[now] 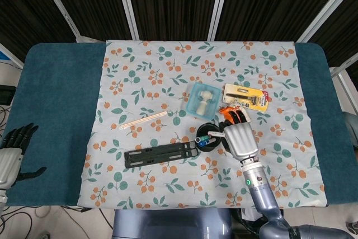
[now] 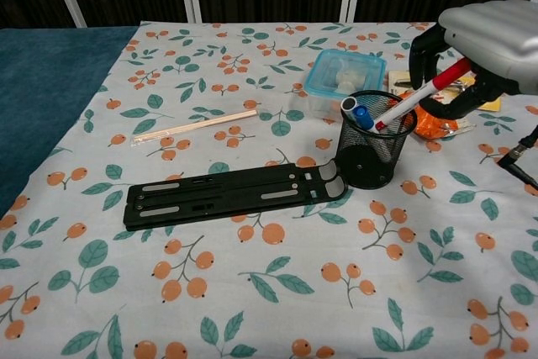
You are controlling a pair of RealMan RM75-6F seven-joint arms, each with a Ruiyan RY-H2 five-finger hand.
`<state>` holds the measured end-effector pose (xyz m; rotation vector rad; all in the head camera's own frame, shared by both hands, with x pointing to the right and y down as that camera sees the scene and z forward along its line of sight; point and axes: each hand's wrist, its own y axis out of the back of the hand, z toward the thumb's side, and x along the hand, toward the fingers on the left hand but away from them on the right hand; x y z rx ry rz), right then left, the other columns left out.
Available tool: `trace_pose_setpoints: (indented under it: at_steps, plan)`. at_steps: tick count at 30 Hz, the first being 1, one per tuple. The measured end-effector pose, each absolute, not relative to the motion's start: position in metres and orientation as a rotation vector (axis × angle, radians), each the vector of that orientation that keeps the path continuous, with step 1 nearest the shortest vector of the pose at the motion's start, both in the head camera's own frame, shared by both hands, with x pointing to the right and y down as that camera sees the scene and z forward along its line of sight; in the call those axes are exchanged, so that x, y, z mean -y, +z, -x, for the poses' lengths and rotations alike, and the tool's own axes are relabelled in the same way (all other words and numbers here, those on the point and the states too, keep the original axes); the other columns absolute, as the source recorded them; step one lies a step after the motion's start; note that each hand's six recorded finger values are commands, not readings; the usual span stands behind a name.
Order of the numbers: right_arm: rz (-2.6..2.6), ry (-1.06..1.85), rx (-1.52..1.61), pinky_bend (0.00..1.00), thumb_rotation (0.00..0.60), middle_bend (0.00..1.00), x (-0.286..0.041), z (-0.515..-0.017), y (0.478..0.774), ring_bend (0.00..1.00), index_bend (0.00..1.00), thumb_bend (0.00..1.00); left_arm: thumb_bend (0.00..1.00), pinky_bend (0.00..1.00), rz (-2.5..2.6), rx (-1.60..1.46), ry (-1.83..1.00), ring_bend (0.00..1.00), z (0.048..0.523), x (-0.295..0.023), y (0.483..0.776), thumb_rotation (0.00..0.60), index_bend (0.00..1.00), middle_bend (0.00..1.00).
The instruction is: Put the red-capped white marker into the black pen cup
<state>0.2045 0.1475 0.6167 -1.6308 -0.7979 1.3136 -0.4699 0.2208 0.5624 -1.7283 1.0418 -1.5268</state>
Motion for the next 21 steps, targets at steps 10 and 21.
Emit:
trace_pose_setpoints:
  at_steps: [10,21]
  plan:
    - [1.611,1.288,0.841,0.17,0.600,0.00,-0.146,-0.205,0.609,0.04,0.00,0.12,0.03,0.00,1.728,-1.038,-1.532,0.00,0.470,-0.221,0.563,0.600,0.00,0.00]
    - [1.587,1.291,0.874,0.17,0.600,0.00,-0.150,-0.230,0.593,0.03,0.00,0.12,0.03,0.00,1.725,-1.036,-1.533,0.00,0.470,-0.221,0.562,0.600,0.00,0.00]
